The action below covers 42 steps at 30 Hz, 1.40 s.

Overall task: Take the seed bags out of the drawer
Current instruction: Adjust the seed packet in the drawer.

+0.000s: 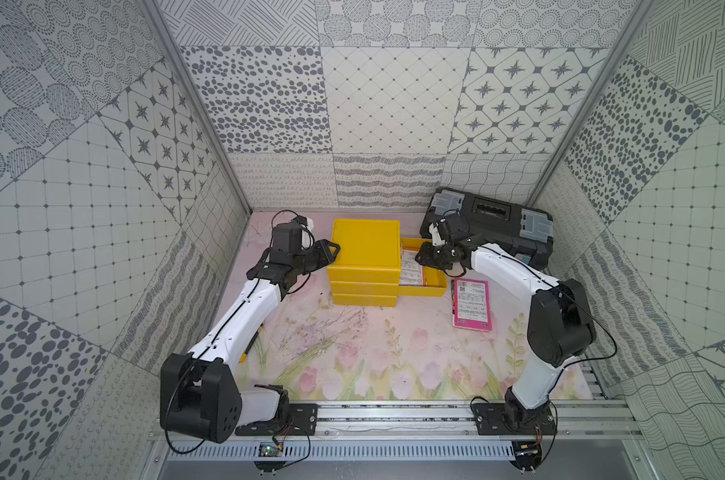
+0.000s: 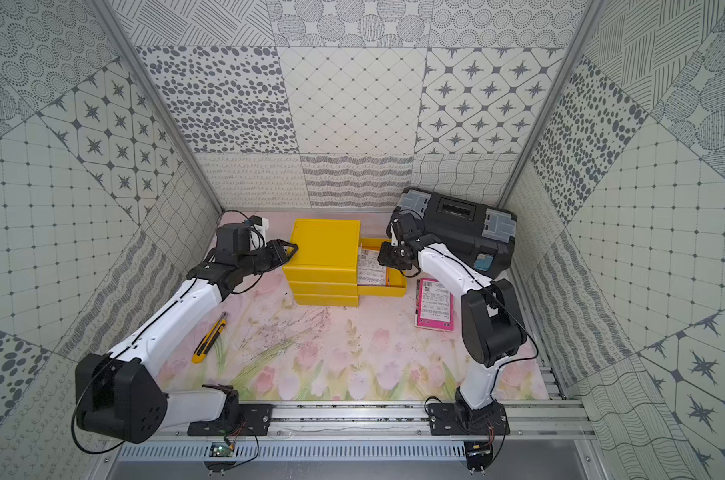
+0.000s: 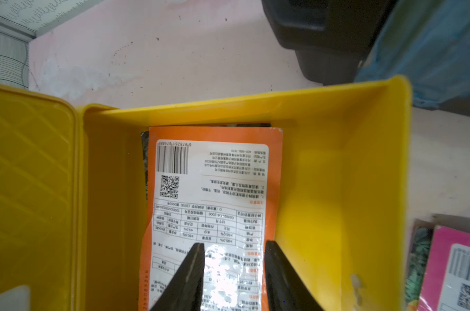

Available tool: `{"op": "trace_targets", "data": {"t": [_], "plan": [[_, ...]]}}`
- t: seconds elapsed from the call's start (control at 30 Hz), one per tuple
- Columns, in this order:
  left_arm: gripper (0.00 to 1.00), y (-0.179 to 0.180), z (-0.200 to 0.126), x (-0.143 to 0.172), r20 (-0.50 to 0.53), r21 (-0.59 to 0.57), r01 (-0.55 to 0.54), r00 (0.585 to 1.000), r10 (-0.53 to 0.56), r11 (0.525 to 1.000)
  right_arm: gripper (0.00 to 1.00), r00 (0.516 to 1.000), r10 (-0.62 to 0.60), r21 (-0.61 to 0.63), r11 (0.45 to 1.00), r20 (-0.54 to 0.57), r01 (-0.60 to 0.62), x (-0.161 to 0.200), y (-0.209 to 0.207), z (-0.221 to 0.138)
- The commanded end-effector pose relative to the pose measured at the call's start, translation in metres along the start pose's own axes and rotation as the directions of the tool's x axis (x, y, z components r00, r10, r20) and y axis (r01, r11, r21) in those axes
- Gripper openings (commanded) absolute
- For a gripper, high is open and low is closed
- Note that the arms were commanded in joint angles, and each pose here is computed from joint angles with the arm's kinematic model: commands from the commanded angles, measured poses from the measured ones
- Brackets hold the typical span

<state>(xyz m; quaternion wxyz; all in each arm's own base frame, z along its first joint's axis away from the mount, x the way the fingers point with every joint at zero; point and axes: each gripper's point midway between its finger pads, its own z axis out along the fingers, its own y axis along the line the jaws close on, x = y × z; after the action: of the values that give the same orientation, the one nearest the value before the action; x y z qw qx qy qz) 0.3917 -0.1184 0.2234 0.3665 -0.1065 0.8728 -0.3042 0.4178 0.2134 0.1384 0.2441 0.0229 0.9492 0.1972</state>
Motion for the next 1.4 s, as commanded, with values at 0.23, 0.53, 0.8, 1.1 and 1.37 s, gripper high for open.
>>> {"op": "trace_targets", "data": {"t": [0.23, 0.53, 0.8, 1.1, 1.37], "plan": [[0.4, 0.054, -0.01, 0.091, -0.326, -0.23, 0.054, 0.936, -0.129, 0.972, 0.42, 0.998, -0.062, 0.136, 0.989, 0.007, 0.061, -0.008, -0.011, 0.012], [0.4, 0.055, -0.01, 0.091, -0.328, -0.229, 0.053, 0.936, -0.128, 0.972, 0.42, 0.998, -0.058, 0.149, 0.987, -0.025, 0.061, -0.004, -0.015, 0.029], [0.4, 0.055, -0.009, 0.091, -0.329, -0.231, 0.053, 0.935, -0.129, 0.972, 0.28, 0.998, -0.043, 0.136, 0.99, -0.038, 0.048, -0.002, -0.012, 0.038], [0.4, 0.056, -0.01, 0.092, -0.331, -0.232, 0.05, 0.935, -0.127, 0.972, 0.0, 0.999, -0.032, 0.112, 0.993, -0.005, 0.033, -0.009, -0.005, 0.028], [0.4, 0.056, -0.009, 0.092, -0.331, -0.233, 0.052, 0.935, -0.13, 0.971, 0.0, 0.997, -0.031, 0.047, 0.998, 0.076, 0.028, -0.028, 0.015, -0.008]]}}
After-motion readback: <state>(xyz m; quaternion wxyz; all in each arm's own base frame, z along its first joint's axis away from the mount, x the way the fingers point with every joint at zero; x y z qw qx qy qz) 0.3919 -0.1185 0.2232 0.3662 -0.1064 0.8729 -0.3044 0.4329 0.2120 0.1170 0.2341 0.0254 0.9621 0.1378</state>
